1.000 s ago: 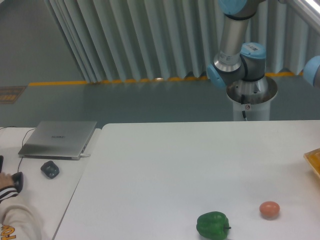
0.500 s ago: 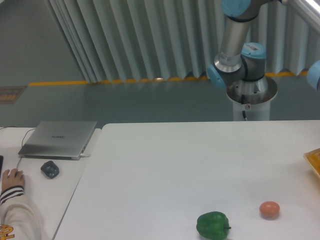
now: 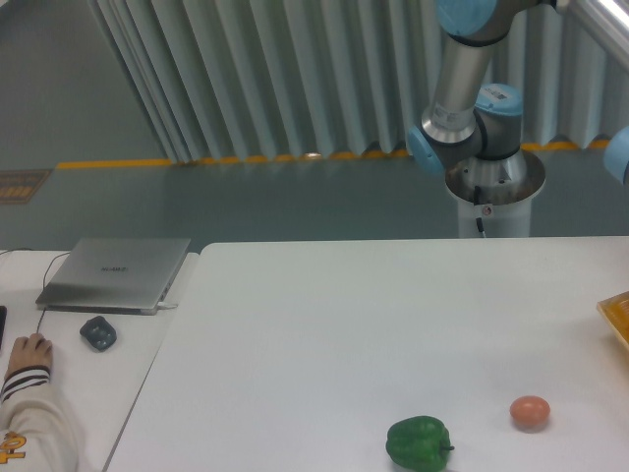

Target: Place the red pepper on the table

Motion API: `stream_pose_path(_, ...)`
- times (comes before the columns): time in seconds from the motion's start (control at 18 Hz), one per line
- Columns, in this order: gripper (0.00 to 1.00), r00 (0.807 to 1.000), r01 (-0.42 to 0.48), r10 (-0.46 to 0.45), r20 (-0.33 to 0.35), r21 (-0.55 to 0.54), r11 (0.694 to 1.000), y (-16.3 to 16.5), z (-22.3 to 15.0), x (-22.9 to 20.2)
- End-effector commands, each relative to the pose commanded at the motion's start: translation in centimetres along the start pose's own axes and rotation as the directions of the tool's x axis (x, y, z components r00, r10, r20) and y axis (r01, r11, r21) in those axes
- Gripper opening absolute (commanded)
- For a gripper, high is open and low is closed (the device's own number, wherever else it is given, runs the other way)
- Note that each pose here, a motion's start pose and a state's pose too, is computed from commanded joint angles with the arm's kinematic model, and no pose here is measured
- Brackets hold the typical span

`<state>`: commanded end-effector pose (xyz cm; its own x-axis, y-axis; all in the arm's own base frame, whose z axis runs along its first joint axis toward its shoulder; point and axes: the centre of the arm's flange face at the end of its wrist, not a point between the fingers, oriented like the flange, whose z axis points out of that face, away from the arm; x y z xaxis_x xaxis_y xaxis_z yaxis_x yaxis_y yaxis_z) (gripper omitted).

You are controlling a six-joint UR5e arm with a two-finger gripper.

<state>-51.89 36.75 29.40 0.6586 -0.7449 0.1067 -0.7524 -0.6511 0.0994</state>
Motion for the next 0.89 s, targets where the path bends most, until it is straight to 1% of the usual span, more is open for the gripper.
stream_pose_path(0.22, 1.0, 1.0, -0.003, 0.003, -0.012, 0.0, 1.0, -0.15, 0.35, 0.09)
stream_pose_path(0.44, 1.0, 1.0, -0.002, 0.002, -0.026, -0.025, 1.0, 0.14, 0.42, 0.12)
stream_pose_path(0.5, 0.82, 0.999, 0.004, -0.006, -0.033, -0.034, 0.999, 0.14, 0.51, 0.13)
stream_pose_path(0.61, 0.74, 0.999, 0.0, -0.002, -0.047, -0.056, 0.998, -0.14, 0.65, -0.12)
stream_pose_path(0.72, 0.56, 0.999, 0.006, -0.008, -0.047, -0.058, 0.998, -0.2, 0.67, -0.2)
stream_pose_path(0.78, 0.5, 0.999, 0.018, -0.02, -0.046, -0.057, 0.998, -0.2, 0.61, -0.22)
stream_pose_path(0.89, 0.49, 0.999, 0.022, -0.024, -0.043, -0.058, 0.998, -0.15, 0.26, -0.21)
